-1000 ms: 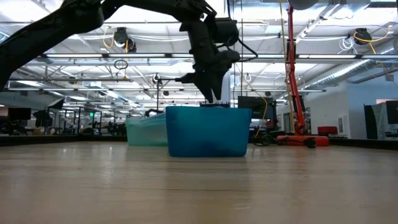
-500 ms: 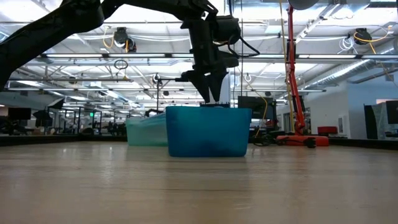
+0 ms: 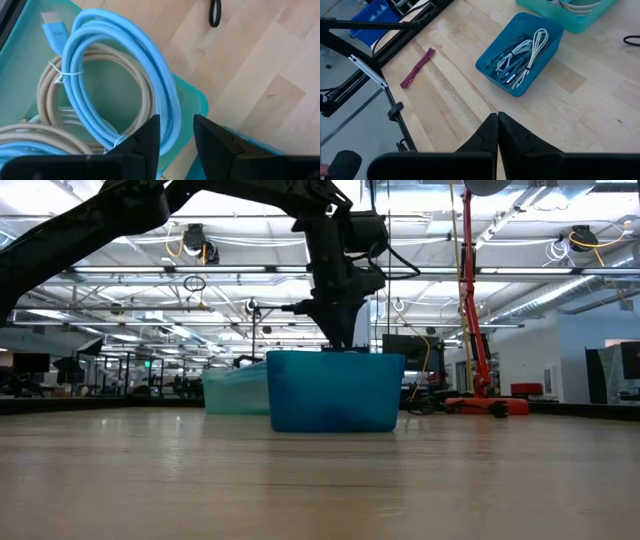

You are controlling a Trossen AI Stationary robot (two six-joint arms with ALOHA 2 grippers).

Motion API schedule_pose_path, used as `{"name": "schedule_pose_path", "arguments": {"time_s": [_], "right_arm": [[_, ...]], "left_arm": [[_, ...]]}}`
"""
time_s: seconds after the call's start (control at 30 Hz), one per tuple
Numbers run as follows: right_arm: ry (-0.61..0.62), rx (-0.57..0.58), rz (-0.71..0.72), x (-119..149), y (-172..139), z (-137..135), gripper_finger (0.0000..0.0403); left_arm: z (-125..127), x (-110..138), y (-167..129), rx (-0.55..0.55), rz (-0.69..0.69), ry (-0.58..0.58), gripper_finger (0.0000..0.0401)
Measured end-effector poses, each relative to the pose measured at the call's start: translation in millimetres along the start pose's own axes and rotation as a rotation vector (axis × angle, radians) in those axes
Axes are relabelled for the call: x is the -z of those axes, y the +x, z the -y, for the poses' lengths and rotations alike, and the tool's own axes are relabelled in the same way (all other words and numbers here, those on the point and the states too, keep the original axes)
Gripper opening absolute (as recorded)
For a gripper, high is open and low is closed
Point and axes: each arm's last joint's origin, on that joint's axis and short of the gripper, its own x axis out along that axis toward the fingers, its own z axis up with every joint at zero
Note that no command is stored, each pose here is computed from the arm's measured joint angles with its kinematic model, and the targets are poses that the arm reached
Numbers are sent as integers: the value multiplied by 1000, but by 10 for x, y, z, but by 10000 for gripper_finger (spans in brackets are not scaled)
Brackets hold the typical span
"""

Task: Pick & Place USB Port
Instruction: Put the light blue HDMI cable into the green bin

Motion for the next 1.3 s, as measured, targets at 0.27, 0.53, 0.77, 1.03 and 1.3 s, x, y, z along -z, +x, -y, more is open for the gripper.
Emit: {"name": "schedule_pose_path", "arguments": {"time_s": [0.27,0.53,0.77,1.03,1.3], "right_arm": [[12,-14,2,-2,1,-17,0],[23,-27,5,-4,0,-32,0],[25,-38,6,7,-11,-44,0],[26,-53,28,22,-32,-60,0],[31,-58,29,21,-33,-67,0]], "left_arm": [[-12,-26,19,-9,22,-1,141],[-30,-15,148,-24,-14,5,85],[-28,10,286,-45,-60,14,42],[-98,0,287,-56,-66,-27,18],[-184,-24,290,-40,-67,-64,16]]}}
